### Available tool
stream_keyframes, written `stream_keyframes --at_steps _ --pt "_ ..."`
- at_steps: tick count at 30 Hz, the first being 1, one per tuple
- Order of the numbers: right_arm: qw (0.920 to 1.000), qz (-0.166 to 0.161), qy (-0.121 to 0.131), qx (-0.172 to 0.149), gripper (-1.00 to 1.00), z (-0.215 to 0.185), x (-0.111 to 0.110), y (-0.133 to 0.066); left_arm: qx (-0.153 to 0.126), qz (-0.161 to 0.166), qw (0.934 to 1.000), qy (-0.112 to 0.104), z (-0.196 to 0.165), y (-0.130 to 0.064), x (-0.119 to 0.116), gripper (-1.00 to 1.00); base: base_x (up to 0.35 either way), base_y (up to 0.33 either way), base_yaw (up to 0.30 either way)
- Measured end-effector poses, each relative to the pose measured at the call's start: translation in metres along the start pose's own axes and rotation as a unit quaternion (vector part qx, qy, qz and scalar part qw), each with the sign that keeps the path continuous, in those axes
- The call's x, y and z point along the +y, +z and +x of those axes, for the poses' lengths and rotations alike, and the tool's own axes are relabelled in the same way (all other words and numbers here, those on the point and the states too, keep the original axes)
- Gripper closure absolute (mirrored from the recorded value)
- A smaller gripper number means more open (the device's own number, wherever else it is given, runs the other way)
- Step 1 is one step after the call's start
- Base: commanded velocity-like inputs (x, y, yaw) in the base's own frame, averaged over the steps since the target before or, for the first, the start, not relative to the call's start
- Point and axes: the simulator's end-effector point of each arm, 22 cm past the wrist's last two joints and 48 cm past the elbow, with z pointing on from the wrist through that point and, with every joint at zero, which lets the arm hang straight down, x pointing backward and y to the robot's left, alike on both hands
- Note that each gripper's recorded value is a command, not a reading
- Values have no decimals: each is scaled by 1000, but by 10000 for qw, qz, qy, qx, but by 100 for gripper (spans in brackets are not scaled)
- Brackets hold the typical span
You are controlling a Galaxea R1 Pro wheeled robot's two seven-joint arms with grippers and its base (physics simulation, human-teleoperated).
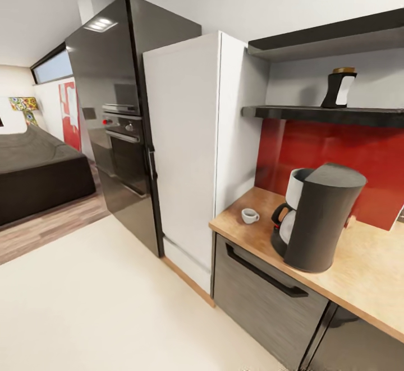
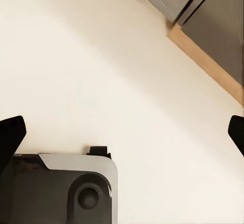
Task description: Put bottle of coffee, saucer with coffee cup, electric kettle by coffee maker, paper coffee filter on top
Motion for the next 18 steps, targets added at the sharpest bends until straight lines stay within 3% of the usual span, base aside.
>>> stream_keyframes --at_steps 5,13,18 --pt "10000 -3 1 -9 -100 -1 0 0 -14 -2 10000 -2 -1 0 0 100 0 133 -256" --pt "10000 -3 2 -25 -100 -2 0 0 -35 -7 10000 -7 -2 -1 1 100 81 265 -256" --pt "10000 -22 7 2 -100 1 3 0 -41 -7 10000 -11 -3 -1 1 100 75 88 -256"
